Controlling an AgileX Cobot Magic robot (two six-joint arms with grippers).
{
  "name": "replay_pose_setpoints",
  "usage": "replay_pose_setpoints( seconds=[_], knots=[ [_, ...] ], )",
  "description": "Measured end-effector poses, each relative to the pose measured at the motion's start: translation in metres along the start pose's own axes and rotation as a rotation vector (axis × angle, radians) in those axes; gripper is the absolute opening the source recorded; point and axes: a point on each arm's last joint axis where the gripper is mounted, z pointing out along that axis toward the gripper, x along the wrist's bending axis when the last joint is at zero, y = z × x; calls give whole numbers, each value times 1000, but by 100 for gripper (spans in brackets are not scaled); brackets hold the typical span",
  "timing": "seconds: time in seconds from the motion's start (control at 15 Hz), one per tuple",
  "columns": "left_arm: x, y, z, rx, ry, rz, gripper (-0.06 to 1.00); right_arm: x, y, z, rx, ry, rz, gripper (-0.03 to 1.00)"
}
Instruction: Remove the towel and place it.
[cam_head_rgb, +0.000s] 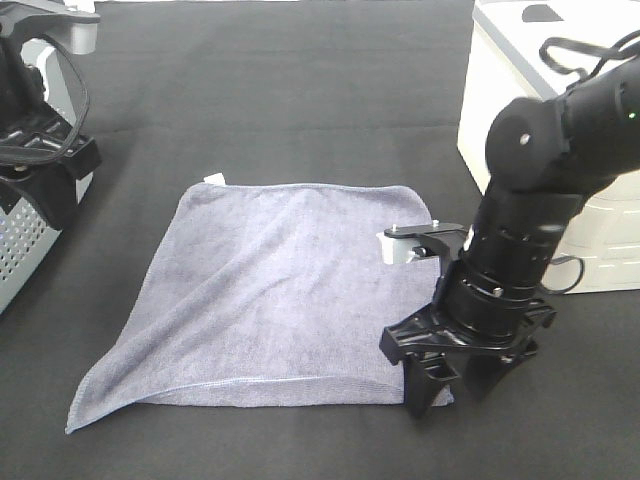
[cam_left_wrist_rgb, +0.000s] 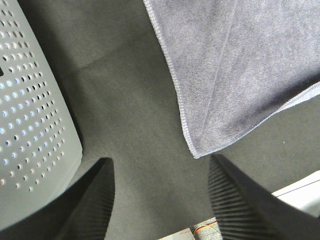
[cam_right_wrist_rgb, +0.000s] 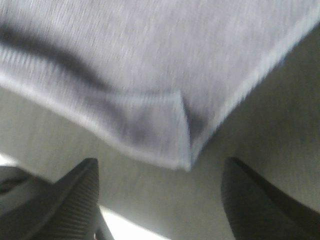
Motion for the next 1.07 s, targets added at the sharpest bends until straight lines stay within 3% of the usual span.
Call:
replay_pose_setpoints(
  seconds=[0.13, 0.33, 0.4, 0.67, 1.07],
  knots=[
    [0, 0, 0, 0, 0, 0, 54, 11, -7, -14, -72, -25, -62, 67],
    [-1, 0, 0, 0, -7, -3, 54, 25, 9, -22, -310, -42, -93, 67],
    [-1, 0, 0, 0, -8, -4, 54, 24, 14, -16, -322, -49, -91, 67],
    [-1, 0, 0, 0, -15, -7, 54, 12, 23, 21, -231, -103, -89, 67],
    [-1, 0, 0, 0, -16, -6, 54, 21, 10, 27, -142, -119, -140, 67]
  ],
)
